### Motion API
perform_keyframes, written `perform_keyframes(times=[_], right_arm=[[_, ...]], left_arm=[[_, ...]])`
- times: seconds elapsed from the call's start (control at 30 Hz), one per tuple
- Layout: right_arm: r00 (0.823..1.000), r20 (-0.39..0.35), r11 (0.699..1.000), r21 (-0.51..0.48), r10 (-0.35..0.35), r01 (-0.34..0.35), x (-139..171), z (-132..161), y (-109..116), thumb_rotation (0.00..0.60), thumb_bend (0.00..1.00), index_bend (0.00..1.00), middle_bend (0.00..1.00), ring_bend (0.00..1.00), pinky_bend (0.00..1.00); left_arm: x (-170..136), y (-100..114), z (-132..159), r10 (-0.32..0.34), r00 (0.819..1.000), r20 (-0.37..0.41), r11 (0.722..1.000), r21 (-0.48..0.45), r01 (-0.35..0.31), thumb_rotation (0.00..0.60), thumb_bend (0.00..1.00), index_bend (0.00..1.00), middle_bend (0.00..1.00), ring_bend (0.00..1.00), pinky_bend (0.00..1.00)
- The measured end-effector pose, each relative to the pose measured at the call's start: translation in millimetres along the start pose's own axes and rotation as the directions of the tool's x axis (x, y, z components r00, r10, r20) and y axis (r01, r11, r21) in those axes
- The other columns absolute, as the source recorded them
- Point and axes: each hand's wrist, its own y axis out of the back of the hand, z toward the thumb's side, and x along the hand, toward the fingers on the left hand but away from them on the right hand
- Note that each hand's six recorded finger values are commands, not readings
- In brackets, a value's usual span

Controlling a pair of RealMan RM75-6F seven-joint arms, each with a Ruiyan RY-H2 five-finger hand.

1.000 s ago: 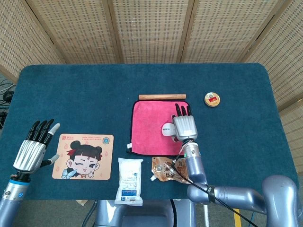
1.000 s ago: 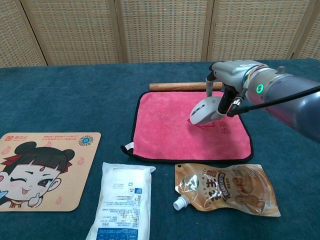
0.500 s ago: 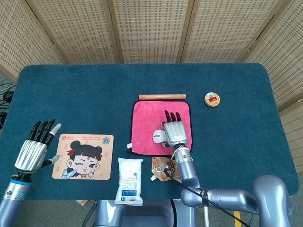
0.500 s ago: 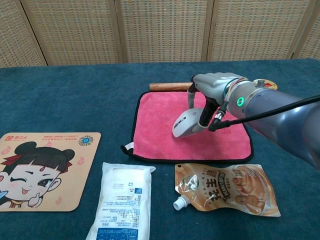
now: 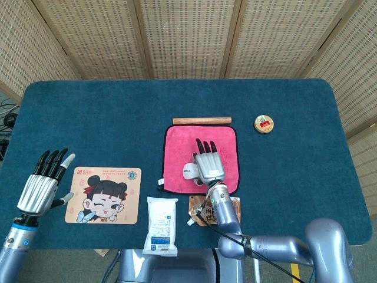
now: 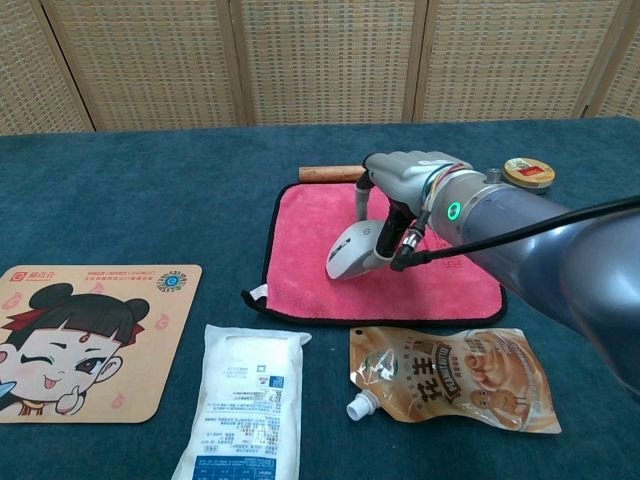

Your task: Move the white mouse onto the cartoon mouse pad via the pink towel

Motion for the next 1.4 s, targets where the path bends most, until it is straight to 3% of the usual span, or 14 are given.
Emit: perform_keyframes(times=[0.33,0.53,0.93,1.23,1.4], right_arm=[[0.999,0.04,1.0,-0.002,0.017,-0.017,-3,-22,-5,0.6,0.23,0.24,0.0,0.0,0.0],[0.997,0.071,0.999,0.028,0.017,-0.019,-1,-36,-3,0.6,0.18,0.11,0.0,0.0,0.0],[0.993,0.106,0.995,0.089,-0.059,0.049,13,-76,17,0.6,0.18,0.1,0.0,0.0,0.0],[0.972,0.122,0.978,0.091,-0.2,0.189,51,-143,45,0.6,0.18,0.1,0.0,0.0,0.0],[0.95,0.156,0.961,0.094,-0.271,0.259,87,-192,54,0.6,0.18,0.1,0.0,0.0,0.0]], left_arm=[[1,-1,3,-0.003,1.0,0.005,1.0,0.007,0.003,0.6,0.03,0.0,0.0,0.0,0.0],[0,-1,4,-0.003,1.0,0.008,1.0,0.005,0.003,0.6,0.03,0.0,0.0,0.0,0.0],[-2,-1,7,-0.002,1.0,0.017,1.0,0.0,0.002,0.6,0.03,0.0,0.0,0.0,0.0],[-1,-4,12,-0.005,1.0,0.026,1.0,0.012,0.005,0.6,0.03,0.0,0.0,0.0,0.0],[-1,-7,13,-0.018,1.0,0.023,1.0,0.012,0.017,0.6,0.03,0.0,0.0,0.0,0.0]])
